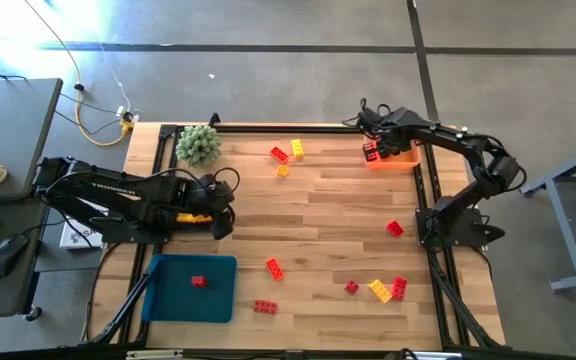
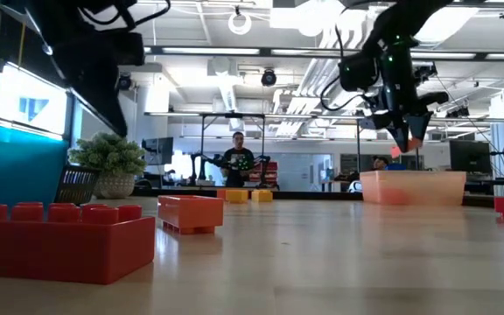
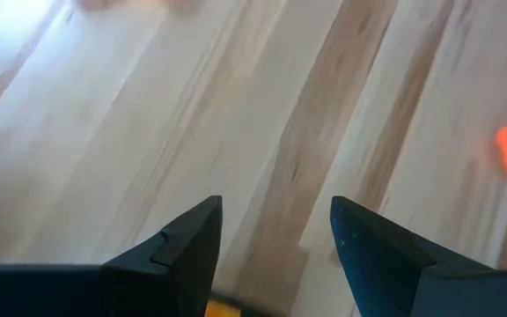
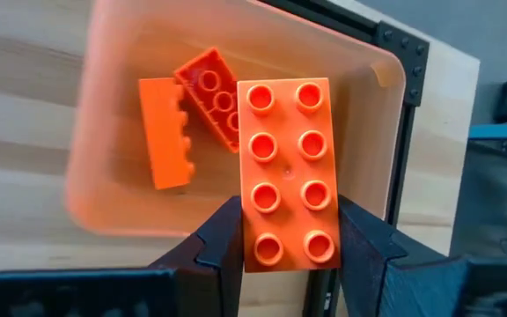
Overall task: Sort & place blocks by color
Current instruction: Put the orange game piece into the orange bin, then put the yellow game piece into the black bin
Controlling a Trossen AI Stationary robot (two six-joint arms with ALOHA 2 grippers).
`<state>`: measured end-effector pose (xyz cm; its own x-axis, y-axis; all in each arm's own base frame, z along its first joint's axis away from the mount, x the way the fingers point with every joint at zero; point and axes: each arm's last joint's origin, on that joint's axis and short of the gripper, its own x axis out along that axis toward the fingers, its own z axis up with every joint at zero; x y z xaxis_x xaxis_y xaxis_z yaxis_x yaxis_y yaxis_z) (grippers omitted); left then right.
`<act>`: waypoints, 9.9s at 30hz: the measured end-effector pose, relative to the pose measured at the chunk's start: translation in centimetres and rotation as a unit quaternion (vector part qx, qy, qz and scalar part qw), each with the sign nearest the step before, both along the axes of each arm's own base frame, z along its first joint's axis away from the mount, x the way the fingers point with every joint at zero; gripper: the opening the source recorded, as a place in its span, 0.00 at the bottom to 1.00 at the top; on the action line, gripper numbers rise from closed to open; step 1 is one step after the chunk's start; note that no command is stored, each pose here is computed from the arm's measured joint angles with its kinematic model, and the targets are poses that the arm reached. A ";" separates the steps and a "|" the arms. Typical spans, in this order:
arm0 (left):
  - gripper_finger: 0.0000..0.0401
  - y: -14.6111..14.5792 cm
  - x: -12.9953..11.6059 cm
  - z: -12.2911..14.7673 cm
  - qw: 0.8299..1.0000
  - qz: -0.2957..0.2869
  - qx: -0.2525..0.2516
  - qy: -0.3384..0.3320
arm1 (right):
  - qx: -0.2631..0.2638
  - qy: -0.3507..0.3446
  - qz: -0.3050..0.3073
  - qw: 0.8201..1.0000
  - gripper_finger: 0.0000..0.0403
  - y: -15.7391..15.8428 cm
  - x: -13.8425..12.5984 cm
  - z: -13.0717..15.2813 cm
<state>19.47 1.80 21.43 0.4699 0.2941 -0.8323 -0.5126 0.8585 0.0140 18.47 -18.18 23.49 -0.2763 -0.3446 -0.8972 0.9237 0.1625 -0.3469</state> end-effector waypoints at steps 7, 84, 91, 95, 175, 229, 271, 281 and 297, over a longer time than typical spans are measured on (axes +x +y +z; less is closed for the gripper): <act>0.50 0.1 2.2 1.7 0.990 -0.026 0.030 -0.134 | 0.013 0.001 0.005 1.000 0.28 -2.1 -1.9 -0.5; 0.50 16.9 14.2 -4.5 0.969 0.228 -0.076 -0.063 | 0.052 -0.026 0.092 0.994 0.51 -3.3 -2.4 -0.6; 0.50 16.9 14.0 -4.6 0.965 0.244 -0.076 -0.062 | 0.048 -0.026 0.104 0.993 0.51 -2.9 -1.8 -0.6; 0.50 16.9 14.0 -4.6 0.965 0.244 -0.077 -0.062 | 0.046 -0.026 0.108 0.993 0.51 -2.8 -1.6 -0.6; 0.50 10.2 -1.1 11.5 0.982 0.186 0.007 0.019 | -0.306 -0.464 0.421 0.717 0.51 4.2 15.4 8.5; 0.50 10.3 -1.1 11.5 0.982 0.186 0.009 0.019 | 0.007 -0.279 0.478 0.833 0.51 0.5 23.8 -4.0; 0.50 10.3 -1.1 11.5 0.982 0.187 0.009 0.020 | -0.001 -0.183 0.494 0.850 0.38 3.0 26.0 -10.3; 0.50 10.3 -1.1 11.5 0.982 0.187 0.009 0.020 | 0.003 -0.179 0.496 0.850 0.29 3.0 25.9 -10.3; 0.50 10.2 -1.0 11.4 0.992 0.118 0.020 0.038 | 0.065 -0.230 0.547 0.803 0.29 5.6 25.2 -6.0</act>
<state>18.49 11.98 32.87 0.3203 0.4213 -0.8485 -0.6949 0.7132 0.0918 43.63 -12.56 17.44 0.4979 -0.0510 -0.8657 0.2300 0.9703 0.0752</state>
